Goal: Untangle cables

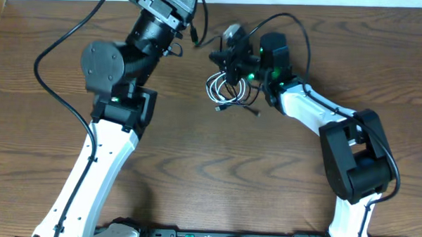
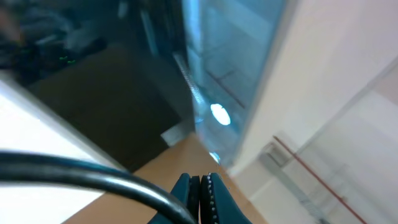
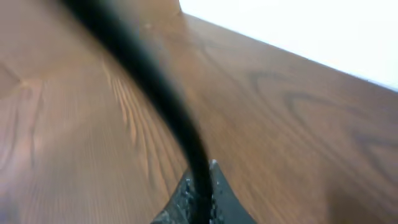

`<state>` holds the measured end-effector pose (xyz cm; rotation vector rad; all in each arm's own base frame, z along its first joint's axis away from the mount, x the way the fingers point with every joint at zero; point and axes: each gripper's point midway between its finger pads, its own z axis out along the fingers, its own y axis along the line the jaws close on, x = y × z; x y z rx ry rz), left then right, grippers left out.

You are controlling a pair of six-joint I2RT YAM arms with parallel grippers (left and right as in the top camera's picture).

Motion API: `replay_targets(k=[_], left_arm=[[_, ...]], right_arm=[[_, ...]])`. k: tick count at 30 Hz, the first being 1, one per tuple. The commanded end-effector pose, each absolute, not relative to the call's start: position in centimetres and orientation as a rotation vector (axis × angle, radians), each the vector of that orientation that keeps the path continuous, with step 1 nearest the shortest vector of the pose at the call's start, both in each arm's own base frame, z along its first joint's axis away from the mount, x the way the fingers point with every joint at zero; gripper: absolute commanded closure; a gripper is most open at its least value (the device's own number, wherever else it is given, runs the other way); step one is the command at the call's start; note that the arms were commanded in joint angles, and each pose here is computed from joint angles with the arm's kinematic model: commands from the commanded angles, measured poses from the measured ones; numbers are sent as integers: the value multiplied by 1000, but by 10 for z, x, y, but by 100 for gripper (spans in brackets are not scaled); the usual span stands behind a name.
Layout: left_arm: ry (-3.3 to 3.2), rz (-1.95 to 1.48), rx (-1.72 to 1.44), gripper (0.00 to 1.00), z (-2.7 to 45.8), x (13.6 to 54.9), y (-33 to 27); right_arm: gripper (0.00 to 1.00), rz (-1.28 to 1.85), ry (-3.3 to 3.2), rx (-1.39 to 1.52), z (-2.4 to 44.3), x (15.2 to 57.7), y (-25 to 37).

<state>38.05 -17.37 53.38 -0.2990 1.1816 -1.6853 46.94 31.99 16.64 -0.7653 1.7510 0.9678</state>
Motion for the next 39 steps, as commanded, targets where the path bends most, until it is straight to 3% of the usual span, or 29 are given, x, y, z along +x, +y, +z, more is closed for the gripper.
replay_targets(k=[1, 8, 15, 18, 24, 32, 39], left_arm=[[1255, -1649, -291, 92, 526, 384, -171], [1378, -1536, -307, 92, 497, 398, -172], [1432, -1475, -298, 92, 484, 402, -173], [1481, -1437, -303, 92, 472, 406, -173], [1647, -1294, -286, 92, 430, 412, -175], [1765, -1210, -286, 92, 400, 413, -174], [1796, -1154, -239, 92, 392, 412, -173]], right_arm=[[99, 987, 1656, -651, 241, 476, 295], [99, 931, 1510, -577, 335, 466, 248], [99, 947, 1519, -381, 373, 470, 198], [99, 839, 1632, -221, 354, 486, 172], [99, 347, 1956, -49, 262, 500, 137], [97, 313, 1758, -180, 268, 528, 184], [98, 261, 1700, -159, 221, 554, 211]])
